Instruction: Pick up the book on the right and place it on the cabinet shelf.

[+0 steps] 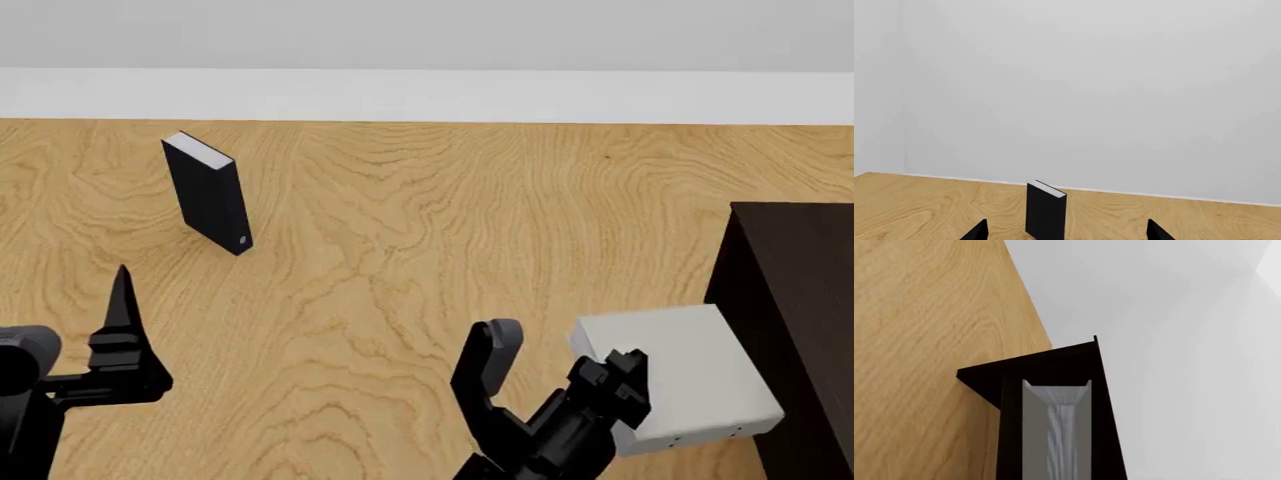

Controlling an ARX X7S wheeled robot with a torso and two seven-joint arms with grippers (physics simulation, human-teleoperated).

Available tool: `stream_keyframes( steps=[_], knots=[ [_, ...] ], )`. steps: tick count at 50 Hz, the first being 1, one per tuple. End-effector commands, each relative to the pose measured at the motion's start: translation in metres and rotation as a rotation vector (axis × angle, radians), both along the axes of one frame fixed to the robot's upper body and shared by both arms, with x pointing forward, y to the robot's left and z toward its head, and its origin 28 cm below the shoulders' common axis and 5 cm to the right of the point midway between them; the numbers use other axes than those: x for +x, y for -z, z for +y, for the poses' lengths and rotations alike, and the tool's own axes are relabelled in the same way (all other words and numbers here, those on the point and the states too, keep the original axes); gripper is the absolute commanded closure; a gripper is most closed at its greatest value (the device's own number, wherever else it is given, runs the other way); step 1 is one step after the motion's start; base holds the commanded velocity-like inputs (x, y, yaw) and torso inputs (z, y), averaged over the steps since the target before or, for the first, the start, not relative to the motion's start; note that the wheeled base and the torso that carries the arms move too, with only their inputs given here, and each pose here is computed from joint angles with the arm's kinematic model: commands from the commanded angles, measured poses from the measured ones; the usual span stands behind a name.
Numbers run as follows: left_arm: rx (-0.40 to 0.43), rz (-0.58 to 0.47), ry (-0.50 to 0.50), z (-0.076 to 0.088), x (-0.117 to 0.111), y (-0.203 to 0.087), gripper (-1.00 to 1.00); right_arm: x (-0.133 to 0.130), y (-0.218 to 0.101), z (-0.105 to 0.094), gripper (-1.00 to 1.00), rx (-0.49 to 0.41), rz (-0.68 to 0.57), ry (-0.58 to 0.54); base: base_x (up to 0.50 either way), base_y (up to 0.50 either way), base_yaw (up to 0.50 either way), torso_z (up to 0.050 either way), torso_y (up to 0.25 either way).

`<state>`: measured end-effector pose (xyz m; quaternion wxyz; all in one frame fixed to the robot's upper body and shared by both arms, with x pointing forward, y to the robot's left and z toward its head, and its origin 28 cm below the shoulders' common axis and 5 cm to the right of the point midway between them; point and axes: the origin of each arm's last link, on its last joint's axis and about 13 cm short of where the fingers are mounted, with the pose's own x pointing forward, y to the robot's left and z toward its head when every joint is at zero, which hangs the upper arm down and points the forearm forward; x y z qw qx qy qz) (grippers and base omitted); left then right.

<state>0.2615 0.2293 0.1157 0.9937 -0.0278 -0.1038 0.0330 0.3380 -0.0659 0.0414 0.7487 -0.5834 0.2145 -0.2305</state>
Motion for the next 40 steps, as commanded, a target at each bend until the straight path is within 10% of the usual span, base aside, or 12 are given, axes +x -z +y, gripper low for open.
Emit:
stream_keyframes(
  steps=[1,40],
  knots=[
    [0.003,0.004,0.001,-0.001,0.002,0.001,-1.0,0.001,-0.001,-0.01,1.0,-0.148,-0.031,-0.018,0.0,0.0,0.0,0.0,0.0],
    [0.008,0.011,0.01,-0.004,0.002,0.004,-1.0,-0.006,0.011,-0.021,1.0,-0.15,0.011,0.029,0.0,0.0,0.0,0.0,0.001]
  ],
)
